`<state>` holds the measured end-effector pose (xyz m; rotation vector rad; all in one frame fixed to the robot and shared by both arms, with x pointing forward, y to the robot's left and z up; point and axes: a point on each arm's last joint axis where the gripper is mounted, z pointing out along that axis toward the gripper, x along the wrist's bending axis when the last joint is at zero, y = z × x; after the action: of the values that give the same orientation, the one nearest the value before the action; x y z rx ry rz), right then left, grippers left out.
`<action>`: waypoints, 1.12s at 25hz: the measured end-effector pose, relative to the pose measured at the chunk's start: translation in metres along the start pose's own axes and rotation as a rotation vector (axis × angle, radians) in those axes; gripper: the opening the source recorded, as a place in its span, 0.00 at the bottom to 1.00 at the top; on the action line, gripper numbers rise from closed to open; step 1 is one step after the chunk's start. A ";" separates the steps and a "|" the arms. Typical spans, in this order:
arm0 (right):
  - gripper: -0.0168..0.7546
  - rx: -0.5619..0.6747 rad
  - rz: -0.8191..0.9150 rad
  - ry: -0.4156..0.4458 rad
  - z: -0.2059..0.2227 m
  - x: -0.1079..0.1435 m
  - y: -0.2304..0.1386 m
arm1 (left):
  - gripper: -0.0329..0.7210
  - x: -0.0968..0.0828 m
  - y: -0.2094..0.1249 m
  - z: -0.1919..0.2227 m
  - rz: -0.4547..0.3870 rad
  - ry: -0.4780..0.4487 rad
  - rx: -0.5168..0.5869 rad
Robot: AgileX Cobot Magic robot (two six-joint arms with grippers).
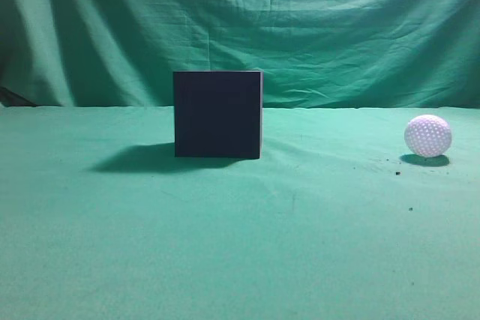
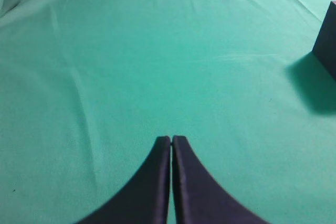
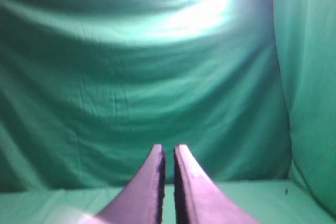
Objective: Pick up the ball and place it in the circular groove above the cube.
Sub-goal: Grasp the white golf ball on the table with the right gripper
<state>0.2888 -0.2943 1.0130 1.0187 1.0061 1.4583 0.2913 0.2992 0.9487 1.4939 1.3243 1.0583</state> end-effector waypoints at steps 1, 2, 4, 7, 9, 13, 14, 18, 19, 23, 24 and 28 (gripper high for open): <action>0.08 -0.007 -0.008 -0.002 0.002 0.001 0.013 | 0.04 0.000 0.000 0.000 0.000 0.000 0.000; 0.08 0.012 -0.011 -0.010 0.005 0.001 0.025 | 0.04 0.000 0.000 0.000 0.000 0.000 0.000; 0.08 0.111 0.016 -0.034 0.016 0.001 0.039 | 0.04 0.000 0.000 0.000 0.000 0.000 0.000; 0.08 0.336 0.100 -0.082 0.038 0.000 0.040 | 0.04 0.000 0.000 0.000 0.000 0.000 0.000; 0.08 0.483 0.127 -0.108 0.054 -0.002 0.029 | 0.04 0.000 0.000 0.000 0.000 0.000 0.000; 0.08 0.726 0.151 -0.151 0.081 -0.004 0.000 | 0.04 0.000 0.000 0.000 0.000 0.000 0.000; 0.08 0.777 0.143 -0.155 0.088 -0.005 -0.005 | 0.04 0.000 0.000 0.000 0.000 0.000 0.000; 0.02 0.982 -0.004 -0.056 0.114 0.003 -0.013 | 0.04 0.000 0.000 0.000 0.000 0.000 0.000; 0.02 1.032 -0.048 -0.004 0.121 0.010 -0.011 | 0.04 0.000 0.000 0.000 0.000 0.000 0.000; 0.02 1.258 -0.178 0.159 0.152 0.040 -0.015 | 0.04 0.000 0.000 0.000 0.000 0.000 0.000; 0.02 1.310 -0.209 0.185 0.160 0.047 -0.017 | 0.04 0.000 0.000 0.000 0.000 0.000 0.000; 0.02 1.454 -0.296 0.255 0.190 0.074 -0.033 | 0.04 0.000 0.000 0.000 0.000 0.000 0.000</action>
<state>0.4723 -0.2049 1.0416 1.5312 2.3949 0.4236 0.2913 0.2992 0.9487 1.4939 1.3243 1.0583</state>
